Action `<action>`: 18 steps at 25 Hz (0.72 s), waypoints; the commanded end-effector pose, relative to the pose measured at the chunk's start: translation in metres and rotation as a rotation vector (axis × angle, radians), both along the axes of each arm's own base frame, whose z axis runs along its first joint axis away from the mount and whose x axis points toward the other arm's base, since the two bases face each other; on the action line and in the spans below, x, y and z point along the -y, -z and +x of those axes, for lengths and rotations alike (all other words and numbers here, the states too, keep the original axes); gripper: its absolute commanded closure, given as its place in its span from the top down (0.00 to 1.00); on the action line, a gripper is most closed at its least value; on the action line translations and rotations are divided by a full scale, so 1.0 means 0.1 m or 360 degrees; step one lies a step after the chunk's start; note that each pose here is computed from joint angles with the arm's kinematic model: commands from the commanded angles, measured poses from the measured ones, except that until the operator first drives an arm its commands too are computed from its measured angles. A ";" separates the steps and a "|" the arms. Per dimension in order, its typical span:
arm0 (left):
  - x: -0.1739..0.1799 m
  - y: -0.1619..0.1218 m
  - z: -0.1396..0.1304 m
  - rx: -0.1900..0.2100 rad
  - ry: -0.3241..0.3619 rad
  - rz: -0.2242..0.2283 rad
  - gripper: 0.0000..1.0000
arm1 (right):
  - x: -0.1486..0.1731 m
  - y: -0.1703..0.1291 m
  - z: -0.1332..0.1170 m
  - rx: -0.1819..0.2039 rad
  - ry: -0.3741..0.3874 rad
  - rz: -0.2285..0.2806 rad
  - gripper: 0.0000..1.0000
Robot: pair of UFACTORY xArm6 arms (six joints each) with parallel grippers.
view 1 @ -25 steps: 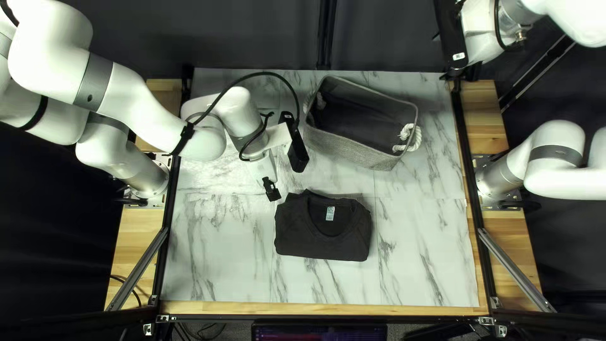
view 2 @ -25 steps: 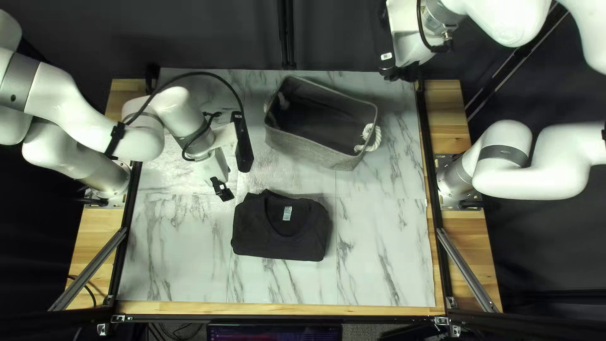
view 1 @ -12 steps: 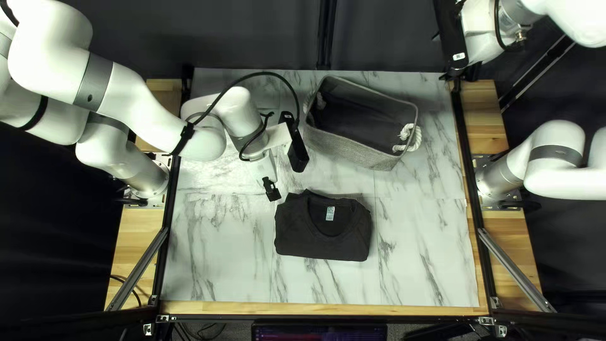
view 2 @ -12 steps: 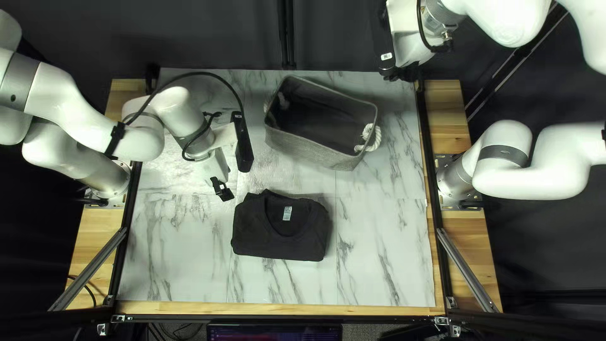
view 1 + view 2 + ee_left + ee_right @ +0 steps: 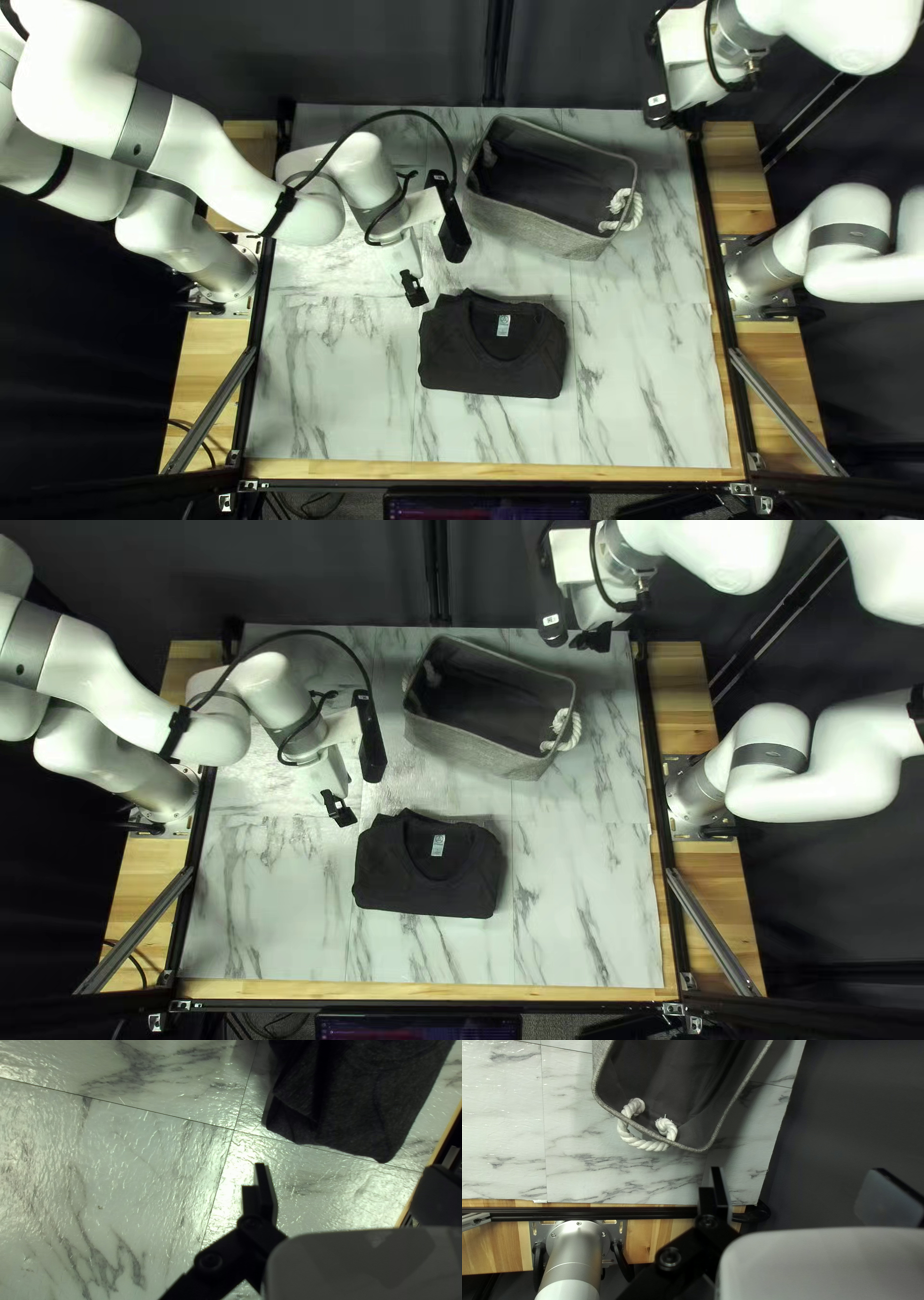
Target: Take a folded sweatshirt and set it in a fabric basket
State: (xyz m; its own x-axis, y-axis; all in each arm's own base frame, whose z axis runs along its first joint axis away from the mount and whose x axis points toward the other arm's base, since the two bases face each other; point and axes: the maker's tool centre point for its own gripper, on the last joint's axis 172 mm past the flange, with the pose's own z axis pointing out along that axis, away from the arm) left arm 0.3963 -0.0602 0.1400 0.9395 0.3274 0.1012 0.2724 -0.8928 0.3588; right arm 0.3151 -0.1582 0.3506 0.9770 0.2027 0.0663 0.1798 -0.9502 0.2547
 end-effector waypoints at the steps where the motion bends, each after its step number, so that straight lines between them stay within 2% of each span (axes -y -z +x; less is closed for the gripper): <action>1: 0.00 0.00 0.00 0.0000 0.0000 0.0000 1.00 | 0.01 0.01 0.04 0.0002 -0.0021 0.0000 1.00; 4: 0.00 0.00 0.00 0.0000 0.0000 0.0000 1.00 | 0.01 0.01 0.06 0.0035 -0.0052 0.0002 1.00; 13: 0.00 0.00 0.00 0.0000 0.0000 0.0000 1.00 | 0.02 0.02 0.03 0.0028 -0.0058 -0.0012 1.00; 18: 0.00 0.00 0.00 0.0000 0.0000 0.0000 1.00 | -0.05 0.17 0.01 0.0072 -0.0094 0.0078 1.00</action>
